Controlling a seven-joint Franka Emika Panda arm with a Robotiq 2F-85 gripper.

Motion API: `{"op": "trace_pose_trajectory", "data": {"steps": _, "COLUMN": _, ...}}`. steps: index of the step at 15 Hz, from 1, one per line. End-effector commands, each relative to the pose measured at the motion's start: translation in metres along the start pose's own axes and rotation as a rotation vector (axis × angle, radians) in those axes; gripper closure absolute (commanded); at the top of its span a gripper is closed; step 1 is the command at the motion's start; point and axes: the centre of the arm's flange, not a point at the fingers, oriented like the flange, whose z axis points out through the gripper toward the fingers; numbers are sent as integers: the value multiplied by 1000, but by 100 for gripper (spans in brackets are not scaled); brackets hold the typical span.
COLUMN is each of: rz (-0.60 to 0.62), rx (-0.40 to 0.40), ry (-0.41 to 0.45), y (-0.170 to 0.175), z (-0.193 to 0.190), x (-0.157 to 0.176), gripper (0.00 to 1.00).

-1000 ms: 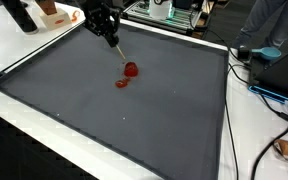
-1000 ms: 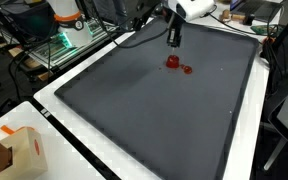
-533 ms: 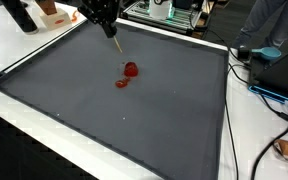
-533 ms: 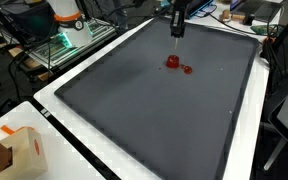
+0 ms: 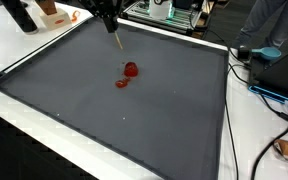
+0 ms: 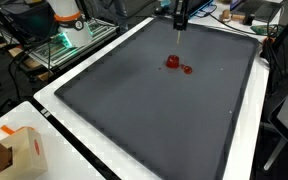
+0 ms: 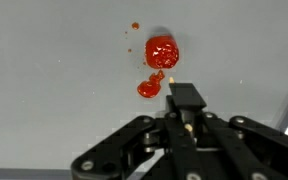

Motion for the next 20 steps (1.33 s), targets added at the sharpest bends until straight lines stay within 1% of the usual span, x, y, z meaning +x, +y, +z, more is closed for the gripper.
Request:
{"op": "trace_pose_trajectory", "data": {"steps": 1, "rz": 15, "rx": -27, "ry": -27, "y": -7, "z": -5, "x": -6, "gripper": 97}}
{"op": "trace_pose_trajectory", "data": {"steps": 4, "rz": 14, "rx": -34, "ry": -26, "y": -10, "z": -5, "x": -5, "gripper": 97}}
{"op": "trace_pose_trajectory", "data": {"steps": 5, "rz": 4, "rx": -13, "ry": -2, "y": -6, "z": -1, "x": 1, "gripper": 87}}
{"op": "trace_pose_trajectory", "data": {"steps": 20, "rz": 5, "rx": -17, "ry": -2, "y": -7, "z": -3, "x": 1, "gripper": 87}}
